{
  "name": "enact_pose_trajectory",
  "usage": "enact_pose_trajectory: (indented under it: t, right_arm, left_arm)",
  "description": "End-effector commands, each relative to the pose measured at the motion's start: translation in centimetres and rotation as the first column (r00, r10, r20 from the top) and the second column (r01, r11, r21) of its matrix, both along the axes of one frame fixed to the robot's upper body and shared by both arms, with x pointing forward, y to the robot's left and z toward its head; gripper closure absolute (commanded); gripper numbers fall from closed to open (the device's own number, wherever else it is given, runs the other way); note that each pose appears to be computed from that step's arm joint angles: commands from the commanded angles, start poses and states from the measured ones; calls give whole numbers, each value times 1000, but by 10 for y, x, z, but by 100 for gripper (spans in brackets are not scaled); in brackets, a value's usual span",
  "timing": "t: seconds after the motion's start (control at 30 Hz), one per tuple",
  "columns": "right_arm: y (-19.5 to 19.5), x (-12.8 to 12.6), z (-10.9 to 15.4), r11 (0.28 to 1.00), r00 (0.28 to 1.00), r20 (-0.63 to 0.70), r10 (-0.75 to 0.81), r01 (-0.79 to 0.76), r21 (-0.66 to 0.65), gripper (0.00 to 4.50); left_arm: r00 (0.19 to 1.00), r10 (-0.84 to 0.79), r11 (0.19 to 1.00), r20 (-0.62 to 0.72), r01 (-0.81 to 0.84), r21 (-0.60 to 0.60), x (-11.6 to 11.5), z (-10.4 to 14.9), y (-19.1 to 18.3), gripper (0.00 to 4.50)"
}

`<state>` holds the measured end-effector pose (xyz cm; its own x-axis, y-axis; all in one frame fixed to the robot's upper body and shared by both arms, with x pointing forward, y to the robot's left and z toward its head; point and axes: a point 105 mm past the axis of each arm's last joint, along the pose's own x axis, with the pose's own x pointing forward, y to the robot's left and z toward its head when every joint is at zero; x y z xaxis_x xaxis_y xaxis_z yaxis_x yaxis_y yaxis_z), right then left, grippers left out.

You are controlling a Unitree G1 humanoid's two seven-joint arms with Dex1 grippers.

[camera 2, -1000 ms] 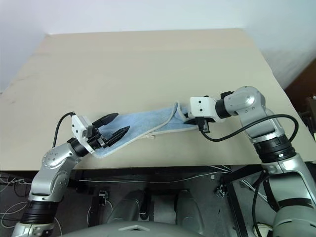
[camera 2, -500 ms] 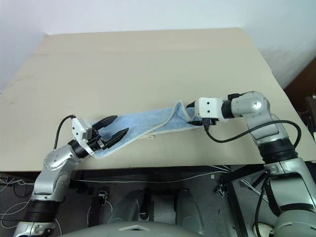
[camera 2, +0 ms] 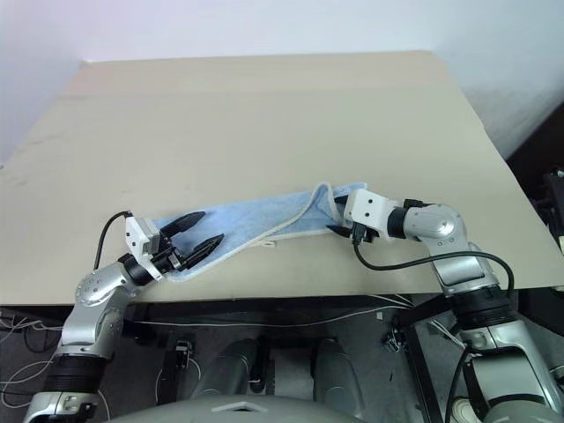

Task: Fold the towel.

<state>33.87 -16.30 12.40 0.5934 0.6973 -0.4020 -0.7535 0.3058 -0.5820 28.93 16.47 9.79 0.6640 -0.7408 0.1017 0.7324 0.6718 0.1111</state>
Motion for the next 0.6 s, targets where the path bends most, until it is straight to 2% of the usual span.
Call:
enact_pose_trajectory:
  t: [0.03,0.13,0.23,0.33,0.4,0.6]
  right_arm:
    - [5,12,38,999,985,171,-22,14,46,241]
    - [9,22,58,999,959,283,-30,20,37,342]
    - [19,28,82,997,894,445,52,-23,-69,446]
    - [32,35,100,986,822,553,136,-58,-156,446]
    - [42,36,101,976,797,572,193,-93,-199,446]
    - [60,37,62,910,759,538,368,-176,-374,446]
  left_arm:
    - [999,-11,1000,47,10,21,2,10,2,85]
    - [999,-14,1000,49,12,24,2,12,2,85]
    - [999,-13,1000,53,12,25,3,13,2,85]
    - [998,-7,1000,60,6,24,3,15,1,85]
    - [998,-5,1000,62,4,24,3,16,0,85]
    - [998,12,1000,70,-13,21,2,19,-1,85]
